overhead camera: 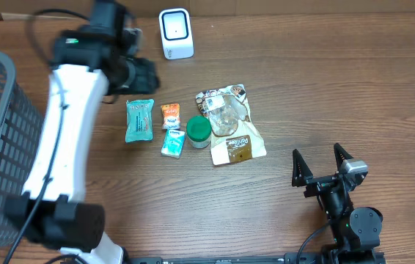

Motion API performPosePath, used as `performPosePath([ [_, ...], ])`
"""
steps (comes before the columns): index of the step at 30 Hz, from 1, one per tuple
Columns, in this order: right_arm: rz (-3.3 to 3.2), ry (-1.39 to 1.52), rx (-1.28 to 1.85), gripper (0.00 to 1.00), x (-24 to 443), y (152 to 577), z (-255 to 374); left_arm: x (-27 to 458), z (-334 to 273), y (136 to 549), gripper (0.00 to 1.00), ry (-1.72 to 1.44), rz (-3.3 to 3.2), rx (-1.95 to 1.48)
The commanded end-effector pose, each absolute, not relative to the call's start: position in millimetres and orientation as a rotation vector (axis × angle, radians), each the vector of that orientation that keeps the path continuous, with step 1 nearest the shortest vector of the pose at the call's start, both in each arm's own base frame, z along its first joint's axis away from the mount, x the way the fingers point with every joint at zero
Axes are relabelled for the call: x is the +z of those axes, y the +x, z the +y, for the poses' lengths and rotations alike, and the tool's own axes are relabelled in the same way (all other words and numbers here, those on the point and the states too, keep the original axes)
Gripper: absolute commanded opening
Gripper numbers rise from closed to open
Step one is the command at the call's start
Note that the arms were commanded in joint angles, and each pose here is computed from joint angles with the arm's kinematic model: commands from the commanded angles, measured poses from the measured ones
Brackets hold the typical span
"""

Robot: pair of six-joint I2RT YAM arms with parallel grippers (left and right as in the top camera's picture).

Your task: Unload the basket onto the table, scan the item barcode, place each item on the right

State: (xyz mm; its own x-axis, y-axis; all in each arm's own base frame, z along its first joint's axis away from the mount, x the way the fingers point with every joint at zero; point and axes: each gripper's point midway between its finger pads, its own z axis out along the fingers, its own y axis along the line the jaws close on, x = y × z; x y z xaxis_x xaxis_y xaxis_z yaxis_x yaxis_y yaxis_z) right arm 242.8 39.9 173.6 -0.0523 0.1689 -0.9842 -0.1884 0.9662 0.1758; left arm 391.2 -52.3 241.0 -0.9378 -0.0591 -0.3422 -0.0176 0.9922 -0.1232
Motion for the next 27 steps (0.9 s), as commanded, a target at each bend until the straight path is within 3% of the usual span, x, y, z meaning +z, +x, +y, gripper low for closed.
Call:
performPosePath([
  [1,1.595,-0.014,0.292,1.00,171,243,40,278,-3,379,0.69,-0.169,2.701,-0.036],
  [9,1.595,-0.014,0.292,1.00,171,243,40,278,49,358,0.71,-0.273,2.740,0.024],
  [18,1.595,-0.014,0.292,1.00,171,243,40,276,59,353,0.89,-0.192,2.765,0.050],
  [27,1.595,-0.014,0.292,1.00,171,243,40,278,68,355,0.95,-0.188,2.738,-0.050],
])
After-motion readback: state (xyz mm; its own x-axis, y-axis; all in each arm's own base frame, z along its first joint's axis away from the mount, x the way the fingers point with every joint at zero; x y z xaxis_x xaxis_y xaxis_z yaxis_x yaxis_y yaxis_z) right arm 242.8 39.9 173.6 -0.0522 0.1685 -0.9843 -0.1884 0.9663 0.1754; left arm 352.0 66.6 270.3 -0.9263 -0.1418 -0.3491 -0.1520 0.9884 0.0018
